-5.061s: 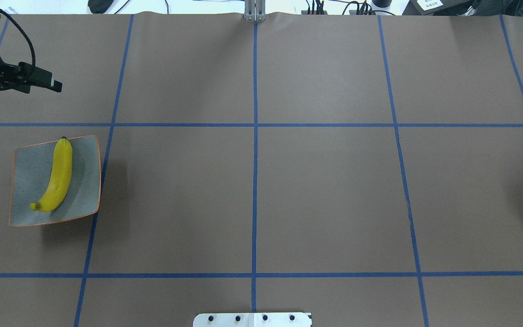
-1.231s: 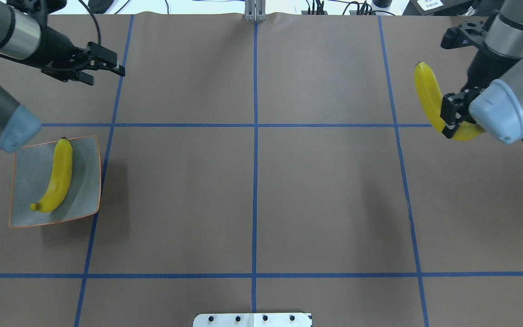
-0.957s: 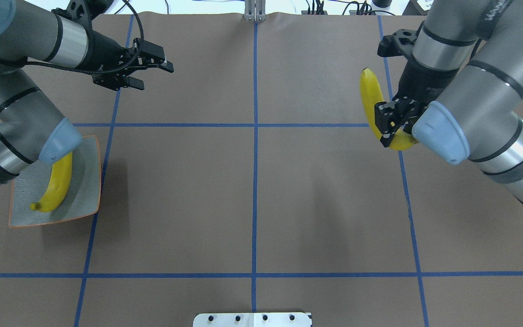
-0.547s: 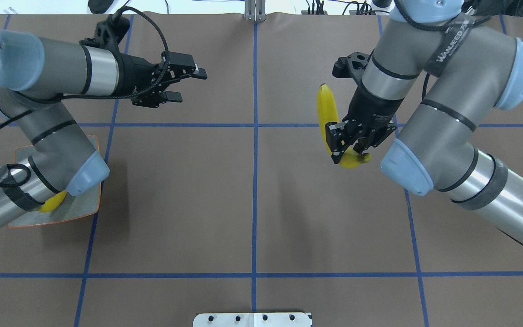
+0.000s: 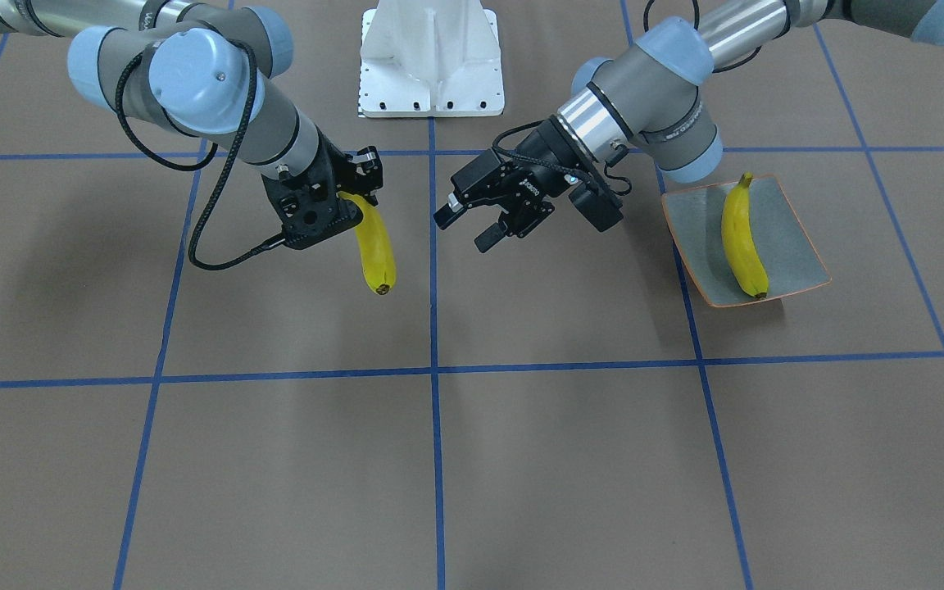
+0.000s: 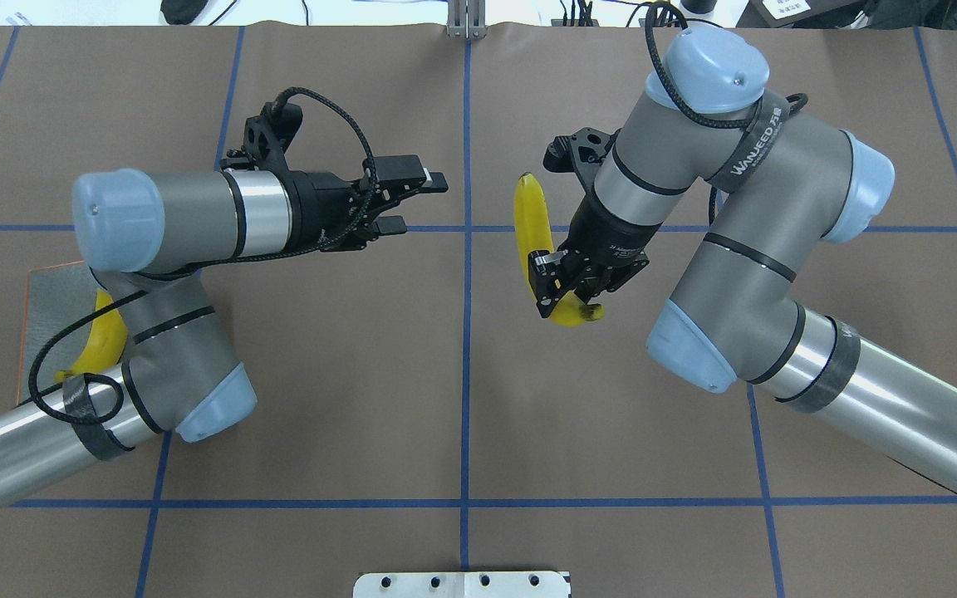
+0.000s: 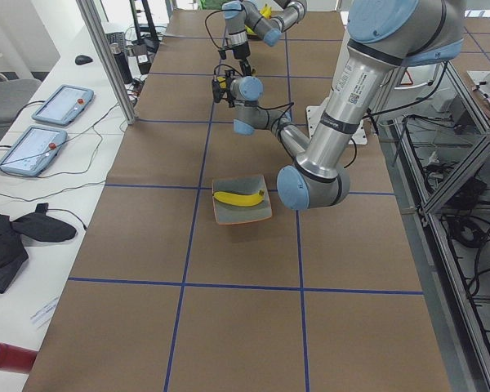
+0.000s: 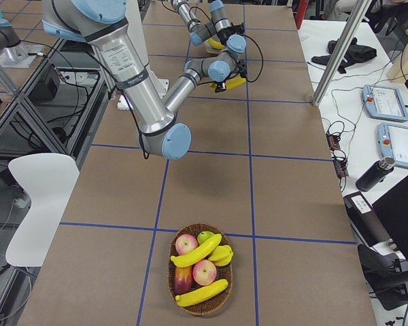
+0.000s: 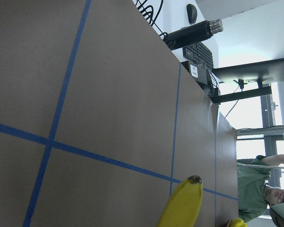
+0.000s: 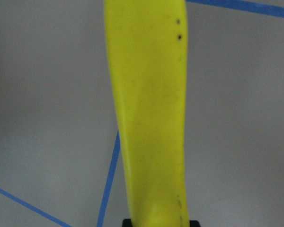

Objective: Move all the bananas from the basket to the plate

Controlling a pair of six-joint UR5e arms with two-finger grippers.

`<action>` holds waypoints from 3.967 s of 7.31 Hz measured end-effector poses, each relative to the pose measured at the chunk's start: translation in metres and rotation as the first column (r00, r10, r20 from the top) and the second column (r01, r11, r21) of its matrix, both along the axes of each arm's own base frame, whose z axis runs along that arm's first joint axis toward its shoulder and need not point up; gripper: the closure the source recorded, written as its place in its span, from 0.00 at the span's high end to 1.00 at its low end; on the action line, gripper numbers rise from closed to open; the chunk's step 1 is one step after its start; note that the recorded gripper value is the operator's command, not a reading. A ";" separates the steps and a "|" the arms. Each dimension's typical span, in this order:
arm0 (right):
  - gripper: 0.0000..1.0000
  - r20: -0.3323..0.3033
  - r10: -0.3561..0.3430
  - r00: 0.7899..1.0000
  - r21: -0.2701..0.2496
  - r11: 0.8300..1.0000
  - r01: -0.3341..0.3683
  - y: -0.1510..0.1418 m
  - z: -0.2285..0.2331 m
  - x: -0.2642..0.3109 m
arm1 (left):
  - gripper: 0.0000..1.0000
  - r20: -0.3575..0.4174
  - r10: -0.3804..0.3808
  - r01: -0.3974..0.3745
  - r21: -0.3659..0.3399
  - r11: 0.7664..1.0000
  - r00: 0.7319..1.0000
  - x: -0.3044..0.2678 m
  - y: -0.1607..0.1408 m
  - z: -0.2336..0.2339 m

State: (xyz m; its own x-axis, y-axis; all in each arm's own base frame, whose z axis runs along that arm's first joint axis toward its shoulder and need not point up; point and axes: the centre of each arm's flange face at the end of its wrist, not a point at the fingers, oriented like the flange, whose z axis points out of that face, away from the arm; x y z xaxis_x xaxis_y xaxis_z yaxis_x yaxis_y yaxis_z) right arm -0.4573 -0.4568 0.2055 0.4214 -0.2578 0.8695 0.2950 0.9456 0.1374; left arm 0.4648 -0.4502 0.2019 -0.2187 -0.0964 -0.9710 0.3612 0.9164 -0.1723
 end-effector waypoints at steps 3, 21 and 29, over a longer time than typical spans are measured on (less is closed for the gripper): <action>0.00 0.053 0.026 0.998 0.001 1.000 -0.027 0.014 -0.017 -0.012 | 1.00 -0.004 -0.028 0.028 -0.006 1.000 1.000 0.029 -0.012 0.001; 0.78 0.053 0.030 0.998 -0.028 0.999 -0.029 0.019 -0.021 -0.022 | 0.00 -0.038 0.048 -0.048 0.007 0.999 0.998 0.082 0.033 -0.001; 0.99 0.056 0.093 0.994 -0.121 0.989 -0.086 0.010 -0.039 -0.011 | 0.00 -0.042 0.053 -0.052 0.020 0.998 0.998 0.083 0.033 0.008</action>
